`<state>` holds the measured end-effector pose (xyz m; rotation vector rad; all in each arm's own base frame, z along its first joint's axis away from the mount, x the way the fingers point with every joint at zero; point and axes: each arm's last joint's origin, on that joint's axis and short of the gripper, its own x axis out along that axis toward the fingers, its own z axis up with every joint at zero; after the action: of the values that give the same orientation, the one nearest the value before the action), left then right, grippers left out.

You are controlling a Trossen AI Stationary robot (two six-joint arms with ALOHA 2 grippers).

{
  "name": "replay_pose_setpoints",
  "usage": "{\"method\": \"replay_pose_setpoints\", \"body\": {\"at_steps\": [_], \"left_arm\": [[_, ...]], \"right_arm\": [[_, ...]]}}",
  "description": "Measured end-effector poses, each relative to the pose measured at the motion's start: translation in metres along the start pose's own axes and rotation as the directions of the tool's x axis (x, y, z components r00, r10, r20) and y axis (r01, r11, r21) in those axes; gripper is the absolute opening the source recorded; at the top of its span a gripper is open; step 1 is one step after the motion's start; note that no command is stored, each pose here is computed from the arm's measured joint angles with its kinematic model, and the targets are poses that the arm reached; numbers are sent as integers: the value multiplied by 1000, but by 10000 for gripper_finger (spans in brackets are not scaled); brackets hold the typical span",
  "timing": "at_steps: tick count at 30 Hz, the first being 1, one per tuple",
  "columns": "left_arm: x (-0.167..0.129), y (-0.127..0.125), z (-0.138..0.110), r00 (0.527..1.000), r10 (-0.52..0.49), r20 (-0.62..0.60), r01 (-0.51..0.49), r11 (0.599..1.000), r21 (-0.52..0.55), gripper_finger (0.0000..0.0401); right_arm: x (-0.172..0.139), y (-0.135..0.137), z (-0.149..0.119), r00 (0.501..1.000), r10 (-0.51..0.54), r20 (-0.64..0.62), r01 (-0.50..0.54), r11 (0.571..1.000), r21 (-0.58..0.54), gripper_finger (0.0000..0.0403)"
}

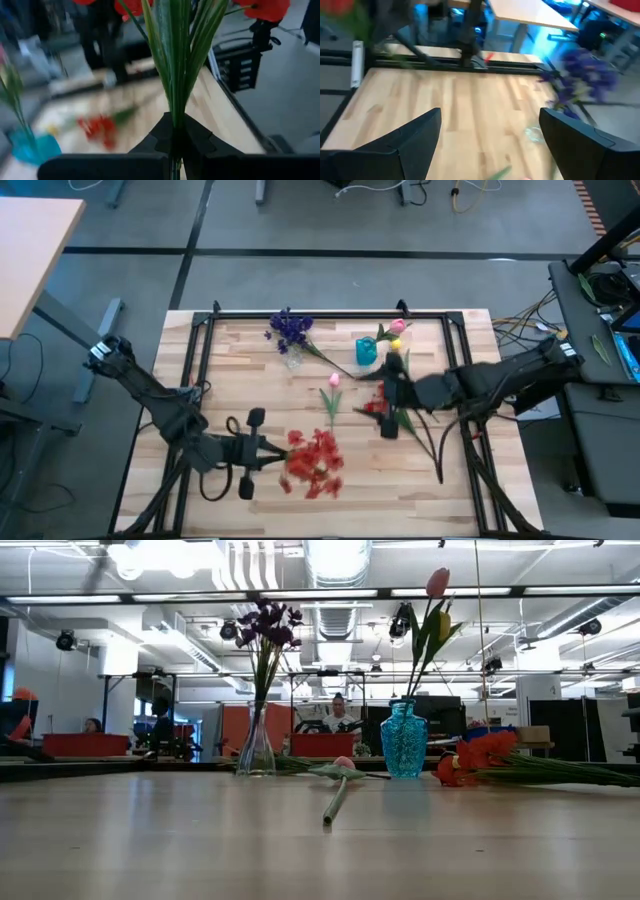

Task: Sort flowers into vase by color
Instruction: Put the bottom red flowers into the transparent vase

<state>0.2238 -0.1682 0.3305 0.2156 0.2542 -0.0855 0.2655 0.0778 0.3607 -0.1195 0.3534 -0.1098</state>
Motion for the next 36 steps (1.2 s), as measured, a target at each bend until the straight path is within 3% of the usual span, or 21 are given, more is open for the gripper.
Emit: {"method": "replay_pose_setpoints", "body": {"at_steps": [4, 11, 17, 23, 27, 32, 35, 36], "left_arm": [[10, 12, -5, 992, 54, 118, -64, 994, 84, 0], [38, 38, -30, 967, 155, 202, -164, 986, 29, 0], [51, 48, -41, 942, 187, 279, -187, 982, -29, 0], [62, 47, -49, 945, 198, 260, -202, 979, -11, 0], [60, 48, -52, 945, 205, 255, -199, 979, -52, 13], [44, 56, -58, 945, 178, 275, -169, 984, -56, 74], [31, 69, -65, 938, 212, 273, -198, 977, -78, 123], [25, 74, -68, 937, 225, 267, -211, 974, -80, 140]], "right_arm": [[17, 19, -18, 989, 43, 140, -44, 999, -1, 326], [51, 40, -32, 925, 145, 351, -138, 989, -45, 327], [84, 44, -26, 916, 106, 388, -92, 994, -55, 325], [109, 45, -15, 918, 79, 389, -55, 996, -73, 316], [113, 42, -12, 915, 68, 398, -41, 996, -76, 259], [115, 33, -12, 914, 86, 397, -62, 995, -73, 122], [114, 22, -10, 916, 99, 389, -78, 994, -70, 35], [115, 17, -10, 921, 92, 379, -75, 995, -61, 25]]}}
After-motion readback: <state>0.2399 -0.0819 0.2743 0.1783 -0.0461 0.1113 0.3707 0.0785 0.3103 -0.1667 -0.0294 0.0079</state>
